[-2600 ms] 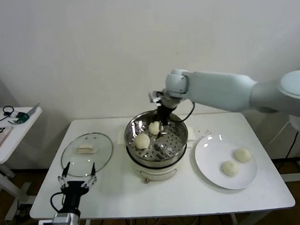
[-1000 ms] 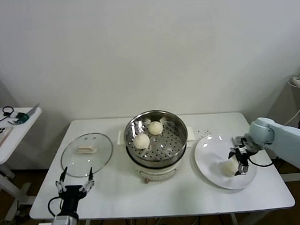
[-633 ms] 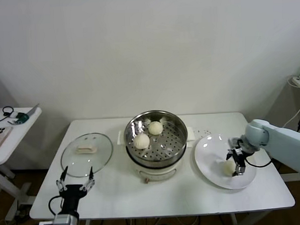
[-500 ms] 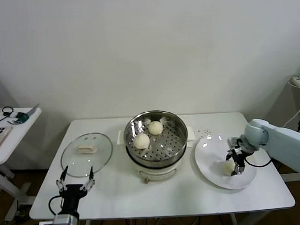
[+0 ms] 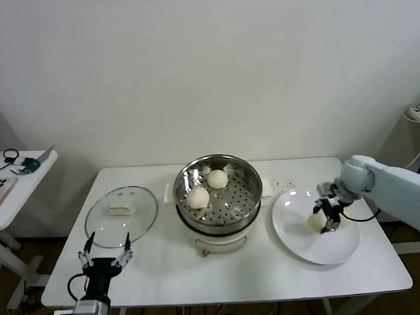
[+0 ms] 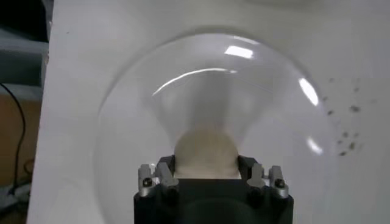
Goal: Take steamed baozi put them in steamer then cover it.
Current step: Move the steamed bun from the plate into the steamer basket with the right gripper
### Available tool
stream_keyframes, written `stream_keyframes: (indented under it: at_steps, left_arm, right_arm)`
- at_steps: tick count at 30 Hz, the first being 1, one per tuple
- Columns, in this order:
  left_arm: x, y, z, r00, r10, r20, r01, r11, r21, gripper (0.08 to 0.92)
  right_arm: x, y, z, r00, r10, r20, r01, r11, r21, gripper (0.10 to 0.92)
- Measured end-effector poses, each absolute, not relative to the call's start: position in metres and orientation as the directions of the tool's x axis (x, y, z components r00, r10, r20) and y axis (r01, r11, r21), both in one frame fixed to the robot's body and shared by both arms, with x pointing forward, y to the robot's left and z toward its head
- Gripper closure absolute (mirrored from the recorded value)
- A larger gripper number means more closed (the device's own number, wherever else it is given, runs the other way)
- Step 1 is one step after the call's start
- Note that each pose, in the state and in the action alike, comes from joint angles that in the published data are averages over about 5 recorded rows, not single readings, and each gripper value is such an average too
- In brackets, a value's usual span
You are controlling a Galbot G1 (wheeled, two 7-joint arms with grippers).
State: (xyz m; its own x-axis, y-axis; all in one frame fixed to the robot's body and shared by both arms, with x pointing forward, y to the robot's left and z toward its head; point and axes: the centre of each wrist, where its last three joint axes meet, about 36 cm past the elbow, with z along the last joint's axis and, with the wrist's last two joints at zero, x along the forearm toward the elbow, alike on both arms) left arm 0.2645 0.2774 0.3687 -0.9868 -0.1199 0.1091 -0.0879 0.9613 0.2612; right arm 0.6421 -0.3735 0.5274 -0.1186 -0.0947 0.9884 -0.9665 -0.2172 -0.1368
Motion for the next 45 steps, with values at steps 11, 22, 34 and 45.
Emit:
stream_keyframes:
  at_steps: [11,22,34,45]
  left_arm:
    - [0.267,0.273,0.367,-0.988,-0.108,0.112,-0.076,0.964,0.255,0.177]
    - [0.272,0.268,0.366,-0.989,-0.094,0.113,-0.063,0.965,0.254,0.177]
    - [0.275,0.272,0.367,-0.989,-0.089,0.116,-0.056,0.964,0.259,0.177]
    - [0.278,0.275,0.365,-0.989,-0.09,0.121,-0.056,0.965,0.256,0.177]
  right_arm:
    - [0.67,-0.282,0.667,-0.239,-0.112,0.965,-0.734,-0.63,-0.255,0.348]
    - [0.663,-0.156,0.713,-0.251,-0.12,0.961,-0.417,-0.882,-0.219,0.344]
    - [0.645,-0.048,0.669,-0.193,-0.077,0.978,-0.124,-0.987,-0.102,0.351]
    - [0.629,-0.019,0.619,-0.118,-0.024,0.993,-0.013,-1.0,-0.025,0.344]
